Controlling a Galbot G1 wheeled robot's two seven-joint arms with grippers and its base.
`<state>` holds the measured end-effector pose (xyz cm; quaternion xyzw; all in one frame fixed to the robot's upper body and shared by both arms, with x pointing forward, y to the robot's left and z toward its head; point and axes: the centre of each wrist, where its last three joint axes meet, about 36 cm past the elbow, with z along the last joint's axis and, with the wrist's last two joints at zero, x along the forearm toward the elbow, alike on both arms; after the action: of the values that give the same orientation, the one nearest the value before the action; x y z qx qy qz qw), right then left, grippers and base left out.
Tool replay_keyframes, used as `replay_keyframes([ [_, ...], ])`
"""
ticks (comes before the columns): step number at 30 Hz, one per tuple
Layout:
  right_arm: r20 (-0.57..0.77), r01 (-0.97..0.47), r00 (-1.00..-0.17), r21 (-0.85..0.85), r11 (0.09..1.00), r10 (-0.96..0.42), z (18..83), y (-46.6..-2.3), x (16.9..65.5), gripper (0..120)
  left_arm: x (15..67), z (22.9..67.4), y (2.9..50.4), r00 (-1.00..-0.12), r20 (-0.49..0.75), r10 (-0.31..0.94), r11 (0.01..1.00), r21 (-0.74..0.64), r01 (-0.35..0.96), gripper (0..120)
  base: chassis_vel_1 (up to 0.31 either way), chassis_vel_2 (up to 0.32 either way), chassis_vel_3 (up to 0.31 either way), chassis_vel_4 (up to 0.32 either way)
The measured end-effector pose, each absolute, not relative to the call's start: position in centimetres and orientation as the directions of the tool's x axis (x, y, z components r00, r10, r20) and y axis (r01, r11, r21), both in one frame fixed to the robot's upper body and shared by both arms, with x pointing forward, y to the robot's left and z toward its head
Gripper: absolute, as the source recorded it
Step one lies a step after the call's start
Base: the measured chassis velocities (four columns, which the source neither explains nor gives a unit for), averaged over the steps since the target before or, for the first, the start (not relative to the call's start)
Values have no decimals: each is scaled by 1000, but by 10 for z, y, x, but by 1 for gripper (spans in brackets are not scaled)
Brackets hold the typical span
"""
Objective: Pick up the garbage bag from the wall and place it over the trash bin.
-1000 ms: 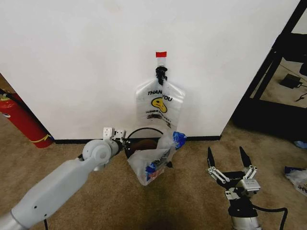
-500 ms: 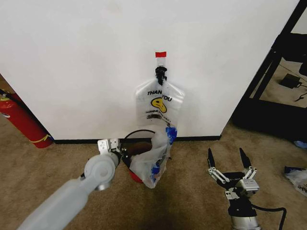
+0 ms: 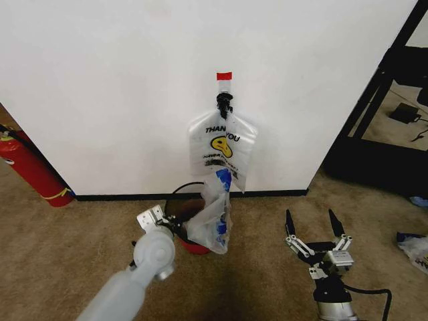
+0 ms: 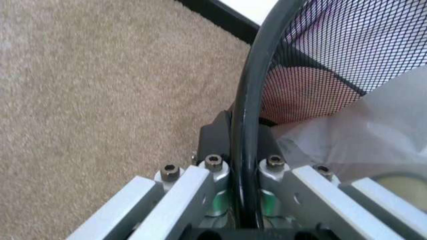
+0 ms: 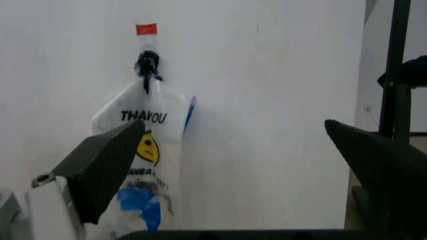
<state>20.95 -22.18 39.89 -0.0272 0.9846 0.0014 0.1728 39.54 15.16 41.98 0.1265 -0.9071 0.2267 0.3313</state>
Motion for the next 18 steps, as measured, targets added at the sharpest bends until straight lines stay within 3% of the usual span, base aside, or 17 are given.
replay_keyframes([
  [18, -337, -55, -940, -2, 998, -53, 395, -215, 205, 100, 408, 392, 150, -733, 669, -122, 868, -286, -406, 0, 0, 0, 0, 0],
])
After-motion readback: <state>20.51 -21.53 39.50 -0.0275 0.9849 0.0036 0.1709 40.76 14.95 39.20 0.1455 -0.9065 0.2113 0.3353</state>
